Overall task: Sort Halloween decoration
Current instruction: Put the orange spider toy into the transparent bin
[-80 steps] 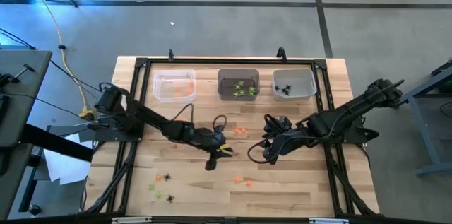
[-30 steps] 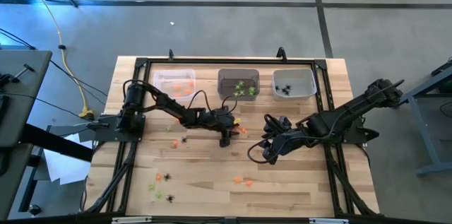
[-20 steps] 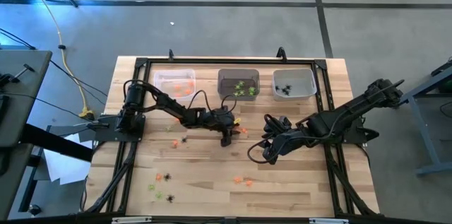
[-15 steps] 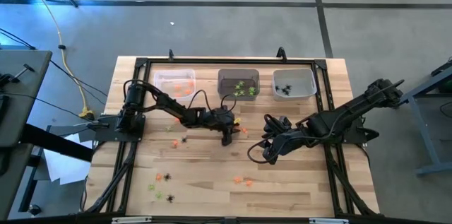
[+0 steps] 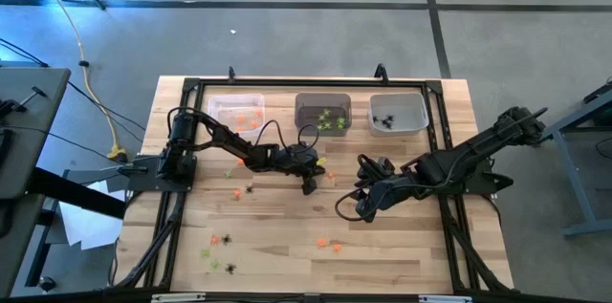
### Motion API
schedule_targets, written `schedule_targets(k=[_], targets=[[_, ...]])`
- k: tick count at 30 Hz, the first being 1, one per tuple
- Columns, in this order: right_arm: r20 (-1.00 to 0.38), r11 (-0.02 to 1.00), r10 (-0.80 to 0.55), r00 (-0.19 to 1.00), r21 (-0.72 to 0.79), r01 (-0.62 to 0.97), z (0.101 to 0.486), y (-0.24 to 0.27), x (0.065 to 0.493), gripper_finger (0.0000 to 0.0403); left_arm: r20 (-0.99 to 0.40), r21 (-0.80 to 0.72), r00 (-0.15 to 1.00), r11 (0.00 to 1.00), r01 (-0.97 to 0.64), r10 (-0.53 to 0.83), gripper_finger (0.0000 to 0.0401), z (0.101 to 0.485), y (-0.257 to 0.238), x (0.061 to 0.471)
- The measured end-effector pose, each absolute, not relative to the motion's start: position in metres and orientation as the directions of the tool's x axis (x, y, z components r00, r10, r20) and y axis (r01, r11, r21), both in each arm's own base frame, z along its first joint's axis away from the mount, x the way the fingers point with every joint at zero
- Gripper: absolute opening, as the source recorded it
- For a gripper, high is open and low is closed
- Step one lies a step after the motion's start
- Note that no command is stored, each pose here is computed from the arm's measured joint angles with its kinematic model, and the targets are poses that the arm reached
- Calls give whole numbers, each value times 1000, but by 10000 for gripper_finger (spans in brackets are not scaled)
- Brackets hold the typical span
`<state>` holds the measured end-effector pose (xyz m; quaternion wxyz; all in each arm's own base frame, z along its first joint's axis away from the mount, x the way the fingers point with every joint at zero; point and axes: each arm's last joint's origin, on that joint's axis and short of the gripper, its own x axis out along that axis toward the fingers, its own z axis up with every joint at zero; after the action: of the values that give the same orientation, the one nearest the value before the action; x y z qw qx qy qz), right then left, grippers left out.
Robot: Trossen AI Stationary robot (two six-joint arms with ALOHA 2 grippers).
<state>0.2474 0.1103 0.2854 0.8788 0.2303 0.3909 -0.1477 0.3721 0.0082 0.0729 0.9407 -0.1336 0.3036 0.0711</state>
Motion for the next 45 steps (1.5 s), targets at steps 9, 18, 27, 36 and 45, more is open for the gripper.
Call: schedule_targets(k=[9,18,27,36,45], targets=[[-755,850,-79,651,290,439,285,110,247,171,-568,-259,822,938,-229,44,1,80,8,372],[-755,850,-80,651,289,440,285,110,248,171,-547,-267,837,942,-203,26,0,104,2,370],[-755,850,-79,651,289,439,285,110,247,171,-555,-212,829,951,-224,71,0,139,3,360],[-754,850,-79,652,291,439,285,110,248,171,-528,-102,831,959,-266,174,0,194,4,308],[-755,850,-79,650,289,440,285,110,247,171,-438,-61,815,892,-447,379,0,214,29,222]])
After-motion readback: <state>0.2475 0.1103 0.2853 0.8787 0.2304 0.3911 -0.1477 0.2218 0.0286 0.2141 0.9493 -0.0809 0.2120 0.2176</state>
